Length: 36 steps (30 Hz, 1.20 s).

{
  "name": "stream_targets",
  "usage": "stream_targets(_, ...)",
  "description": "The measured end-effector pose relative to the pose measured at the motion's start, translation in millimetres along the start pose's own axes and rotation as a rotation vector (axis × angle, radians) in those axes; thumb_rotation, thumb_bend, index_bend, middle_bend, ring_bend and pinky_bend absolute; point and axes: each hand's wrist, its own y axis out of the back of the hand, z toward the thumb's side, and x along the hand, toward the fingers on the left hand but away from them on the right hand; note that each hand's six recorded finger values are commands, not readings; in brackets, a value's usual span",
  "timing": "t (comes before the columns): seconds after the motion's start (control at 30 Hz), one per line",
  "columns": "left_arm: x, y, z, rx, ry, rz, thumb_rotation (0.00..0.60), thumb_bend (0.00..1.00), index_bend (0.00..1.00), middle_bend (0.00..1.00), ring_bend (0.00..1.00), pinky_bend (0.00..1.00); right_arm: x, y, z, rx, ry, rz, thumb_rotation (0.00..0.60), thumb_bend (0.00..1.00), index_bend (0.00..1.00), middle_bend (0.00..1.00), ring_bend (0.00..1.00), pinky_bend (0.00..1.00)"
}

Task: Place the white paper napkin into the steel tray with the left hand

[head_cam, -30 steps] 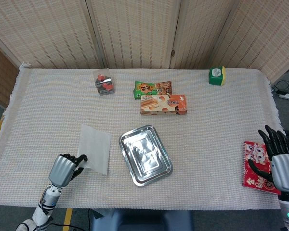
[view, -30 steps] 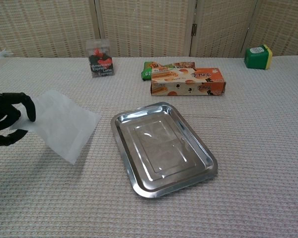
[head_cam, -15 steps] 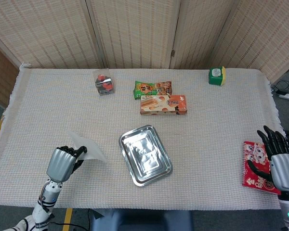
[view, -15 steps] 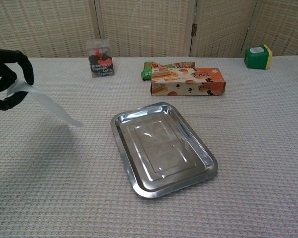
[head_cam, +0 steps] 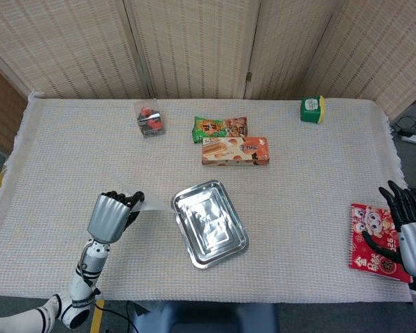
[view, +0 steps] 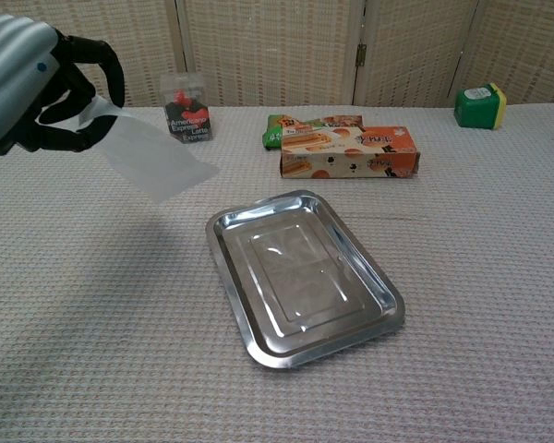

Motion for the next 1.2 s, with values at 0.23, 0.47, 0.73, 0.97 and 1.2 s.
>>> stream_targets(0.23,16,-2,16,-0.012,-0.007,0.010,0.600,0.59,0.60,1.00,1.00,1.00,0,5,-3,-0.015,-0.005,-0.007,0.600,0.33,0.00,0.00,0.00,0.00)
stream_targets(0.47,12,-17,61,-0.025,-0.054,-0.044,0.600,0.59,0.60,1.00,1.00,1.00,2,7,0,-0.037,0.010,-0.004,0.600,0.33,0.00,0.00,0.00,0.00)
stream_targets(0.73,0,-40,90,-0.106,-0.060,-0.112,0.600,0.59,0.59,1.00,1.00,1.00,6,19,-1,-0.072,0.013,-0.025,0.600,0.33,0.00,0.00,0.00,0.00)
stream_targets(0.97,-21,-72,114,-0.124,-0.122,-0.210,0.600,0.59,0.58,1.00,1.00,1.00,8,24,-7,-0.093,-0.003,-0.024,0.600,0.33,0.00,0.00,0.00,0.00)
stream_targets(1.2,-34,-78,132,-0.159,-0.198,-0.253,0.600,0.59,0.58,1.00,1.00,1.00,9,28,-10,-0.098,-0.012,-0.034,0.600,0.33,0.00,0.00,0.00,0.00)
